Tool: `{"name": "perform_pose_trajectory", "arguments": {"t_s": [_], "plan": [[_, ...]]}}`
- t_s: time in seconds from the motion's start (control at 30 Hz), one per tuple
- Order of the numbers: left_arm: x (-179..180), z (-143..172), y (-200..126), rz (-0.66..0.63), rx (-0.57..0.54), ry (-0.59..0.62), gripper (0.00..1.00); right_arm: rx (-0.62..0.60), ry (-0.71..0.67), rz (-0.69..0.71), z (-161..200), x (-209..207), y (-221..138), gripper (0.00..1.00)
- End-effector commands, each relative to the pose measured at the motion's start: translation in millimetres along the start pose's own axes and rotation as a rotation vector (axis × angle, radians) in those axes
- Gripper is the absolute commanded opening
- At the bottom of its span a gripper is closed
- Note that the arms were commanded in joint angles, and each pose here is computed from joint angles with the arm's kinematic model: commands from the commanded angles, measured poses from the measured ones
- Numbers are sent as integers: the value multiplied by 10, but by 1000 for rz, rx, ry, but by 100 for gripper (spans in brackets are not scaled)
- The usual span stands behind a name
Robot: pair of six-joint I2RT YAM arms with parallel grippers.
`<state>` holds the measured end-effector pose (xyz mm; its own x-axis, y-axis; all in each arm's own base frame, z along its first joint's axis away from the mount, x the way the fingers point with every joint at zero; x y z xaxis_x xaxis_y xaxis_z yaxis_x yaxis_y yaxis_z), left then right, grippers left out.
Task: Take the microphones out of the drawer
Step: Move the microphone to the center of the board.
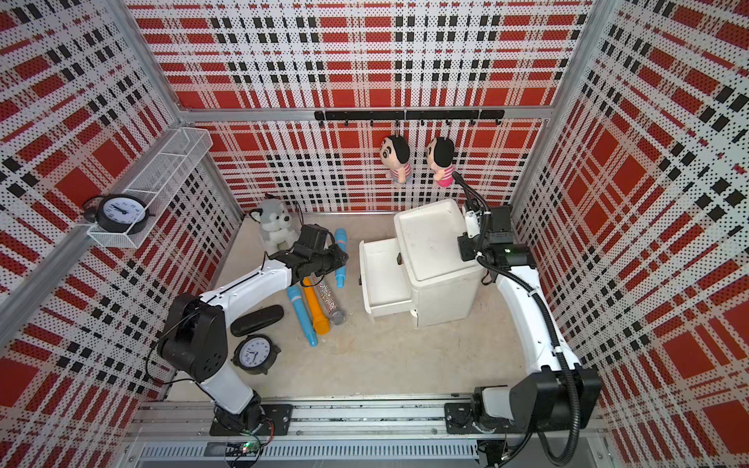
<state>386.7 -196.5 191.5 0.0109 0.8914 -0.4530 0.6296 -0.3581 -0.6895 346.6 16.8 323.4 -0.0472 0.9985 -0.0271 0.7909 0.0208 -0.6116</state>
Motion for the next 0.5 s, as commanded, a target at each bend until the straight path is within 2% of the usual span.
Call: {"name": "perform_pose_trajectory", "arguments": {"t_s": [0.0, 0.47], "plan": [[-113, -4, 120, 9, -74, -13, 0, -201, -20, 62, -354, -83, -155, 0], [49, 643, 581, -105, 27, -94, 0, -206, -18, 33, -360, -53, -152, 0]]}}
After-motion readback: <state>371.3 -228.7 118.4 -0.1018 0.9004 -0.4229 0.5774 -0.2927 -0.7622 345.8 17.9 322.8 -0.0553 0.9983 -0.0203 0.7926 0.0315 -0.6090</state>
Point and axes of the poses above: each gripper's point midway between its finger pads, its own y axis out along the fingers, its own x axis along the line the jaws close on, z = x × y, the point moved 6 cm from there along -y, back along the fingers, and after that the axes turned 10 degrees about y, right-handed, at the moved point
